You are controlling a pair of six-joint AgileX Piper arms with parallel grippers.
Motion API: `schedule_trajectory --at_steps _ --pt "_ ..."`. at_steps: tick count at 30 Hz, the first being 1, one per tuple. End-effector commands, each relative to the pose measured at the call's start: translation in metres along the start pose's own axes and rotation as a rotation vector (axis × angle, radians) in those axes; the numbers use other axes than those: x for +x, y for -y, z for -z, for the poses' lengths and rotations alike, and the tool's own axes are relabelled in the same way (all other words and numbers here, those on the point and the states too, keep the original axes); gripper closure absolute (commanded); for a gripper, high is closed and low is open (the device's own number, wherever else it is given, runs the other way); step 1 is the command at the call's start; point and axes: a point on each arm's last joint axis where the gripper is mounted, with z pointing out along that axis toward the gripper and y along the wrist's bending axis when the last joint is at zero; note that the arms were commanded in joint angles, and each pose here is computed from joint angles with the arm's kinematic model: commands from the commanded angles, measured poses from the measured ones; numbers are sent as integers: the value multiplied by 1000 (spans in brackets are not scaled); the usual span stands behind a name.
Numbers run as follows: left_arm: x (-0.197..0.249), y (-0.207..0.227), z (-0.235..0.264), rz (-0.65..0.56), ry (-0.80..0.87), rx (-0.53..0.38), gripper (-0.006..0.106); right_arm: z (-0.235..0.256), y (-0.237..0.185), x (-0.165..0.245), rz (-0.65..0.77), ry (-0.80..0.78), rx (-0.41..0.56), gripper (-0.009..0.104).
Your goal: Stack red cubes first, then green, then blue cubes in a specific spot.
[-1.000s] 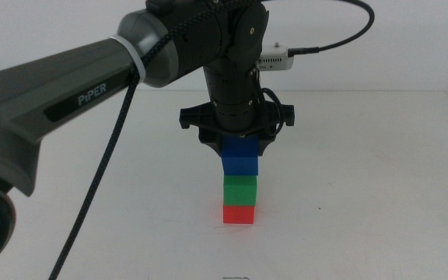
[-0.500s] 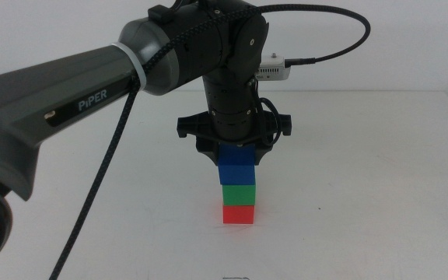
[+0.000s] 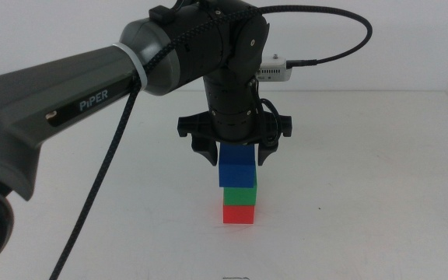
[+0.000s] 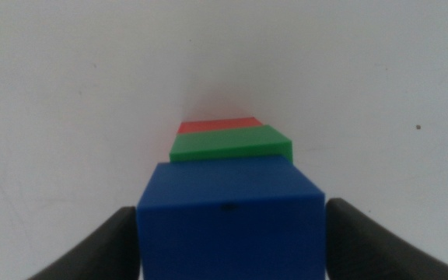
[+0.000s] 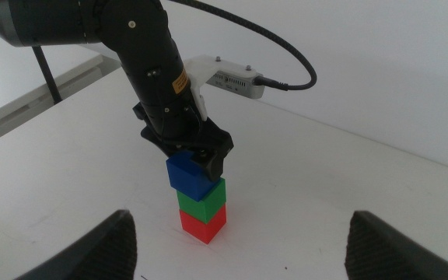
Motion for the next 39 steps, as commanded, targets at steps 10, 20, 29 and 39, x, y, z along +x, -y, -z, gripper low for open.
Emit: schedule_trajectory --at_steps 10,20,29,39 --pt "10 -20 104 -68 194 26 9 2 1 -12 20 91 12 7" --pt "29 -64 193 -65 504 -84 10 2 1 -12 20 91 12 7" --pt "63 -128 269 -84 708 -161 10 2 1 -12 21 91 13 7" --pt "125 -208 301 94 774 -254 10 2 1 -12 20 91 12 7"
